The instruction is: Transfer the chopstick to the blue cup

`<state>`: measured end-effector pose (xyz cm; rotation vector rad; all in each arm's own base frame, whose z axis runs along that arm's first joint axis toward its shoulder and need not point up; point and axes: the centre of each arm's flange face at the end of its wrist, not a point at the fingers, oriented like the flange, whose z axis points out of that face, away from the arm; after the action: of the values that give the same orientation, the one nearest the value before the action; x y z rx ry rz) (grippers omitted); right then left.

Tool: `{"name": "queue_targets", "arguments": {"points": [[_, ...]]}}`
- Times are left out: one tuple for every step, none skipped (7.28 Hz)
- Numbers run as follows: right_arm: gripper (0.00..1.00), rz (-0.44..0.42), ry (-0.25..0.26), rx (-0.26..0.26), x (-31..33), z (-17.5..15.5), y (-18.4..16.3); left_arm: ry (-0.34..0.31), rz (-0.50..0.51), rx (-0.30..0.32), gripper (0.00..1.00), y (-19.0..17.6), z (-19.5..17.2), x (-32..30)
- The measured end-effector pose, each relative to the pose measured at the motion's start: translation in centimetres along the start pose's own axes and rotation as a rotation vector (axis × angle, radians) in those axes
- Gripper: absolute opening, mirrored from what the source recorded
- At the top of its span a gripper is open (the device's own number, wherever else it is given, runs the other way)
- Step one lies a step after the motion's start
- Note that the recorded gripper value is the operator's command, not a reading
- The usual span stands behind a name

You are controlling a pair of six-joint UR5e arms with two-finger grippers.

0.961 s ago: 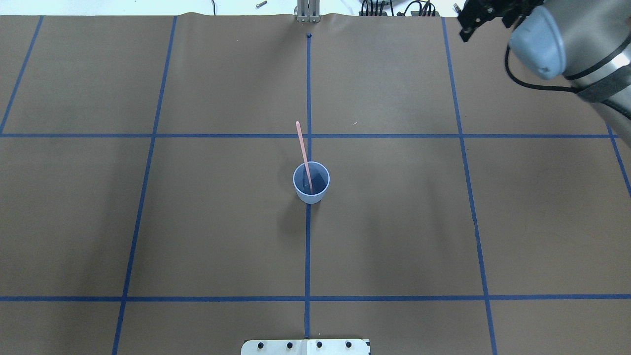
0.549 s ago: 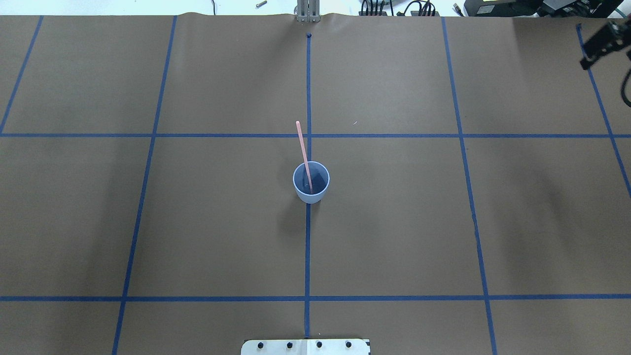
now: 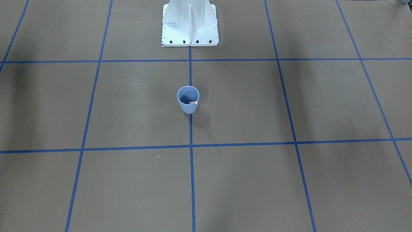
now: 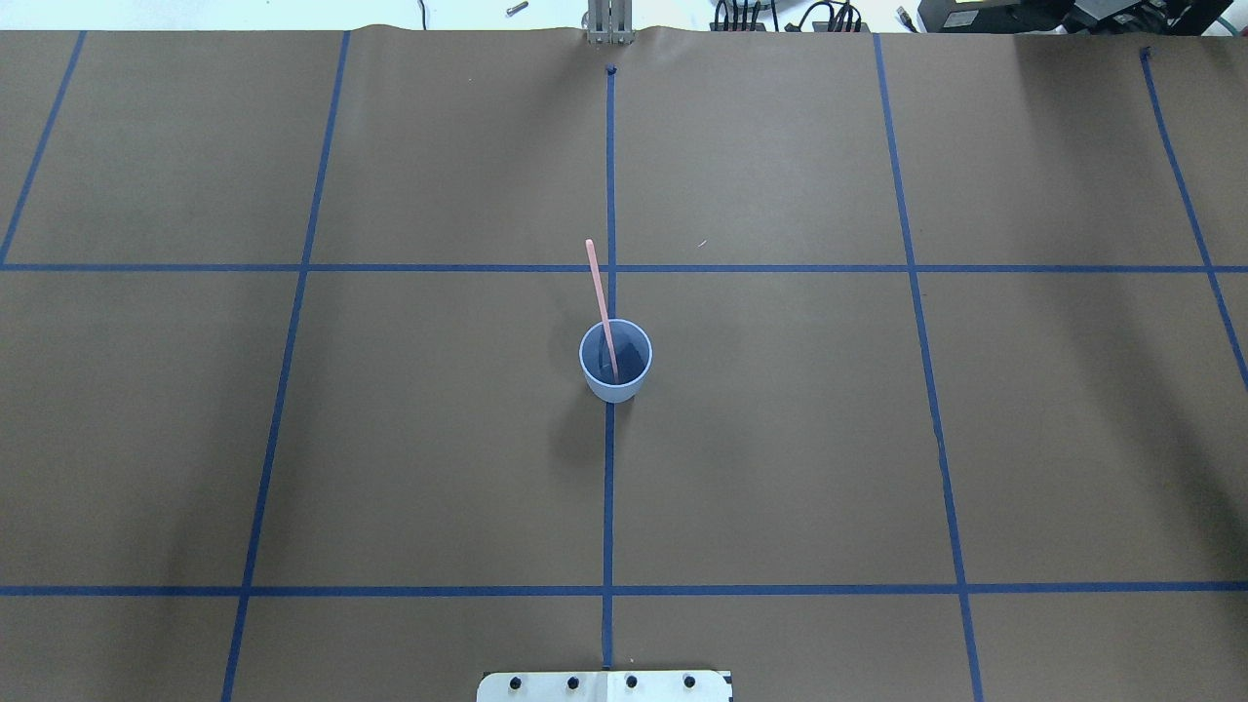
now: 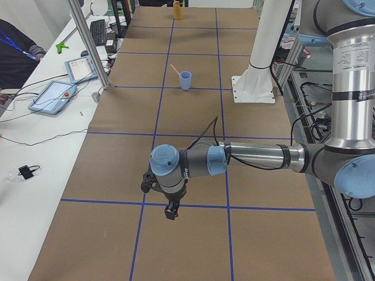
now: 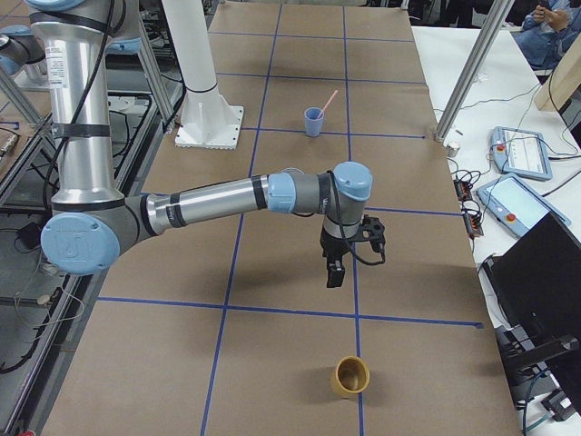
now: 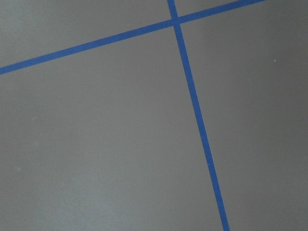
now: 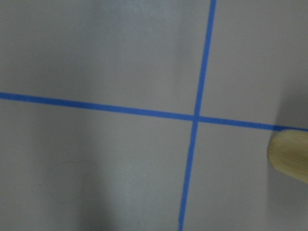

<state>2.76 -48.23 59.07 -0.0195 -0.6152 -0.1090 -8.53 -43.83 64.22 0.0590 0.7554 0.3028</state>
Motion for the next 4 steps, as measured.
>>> {"name": "queue_targets", "arguments": {"points": [[1.00,0.002,0.000,0.002,1.6,1.7,2.3,-0.006,0.011,0.011,1.00,-0.2,-0.5,0.5],[1.00,-0.001,-0.003,0.010,2.7,3.0,4.2,-0.008,0.016,0.015,1.00,-0.3,-0.8,0.7],[1.00,0.000,-0.009,0.016,3.3,3.6,5.5,-0.010,0.019,0.017,1.00,-0.3,-0.8,0.8],[1.00,0.006,-0.017,0.017,3.7,4.0,6.2,-0.010,0.020,0.018,0.99,-0.3,-0.9,0.8]]}}
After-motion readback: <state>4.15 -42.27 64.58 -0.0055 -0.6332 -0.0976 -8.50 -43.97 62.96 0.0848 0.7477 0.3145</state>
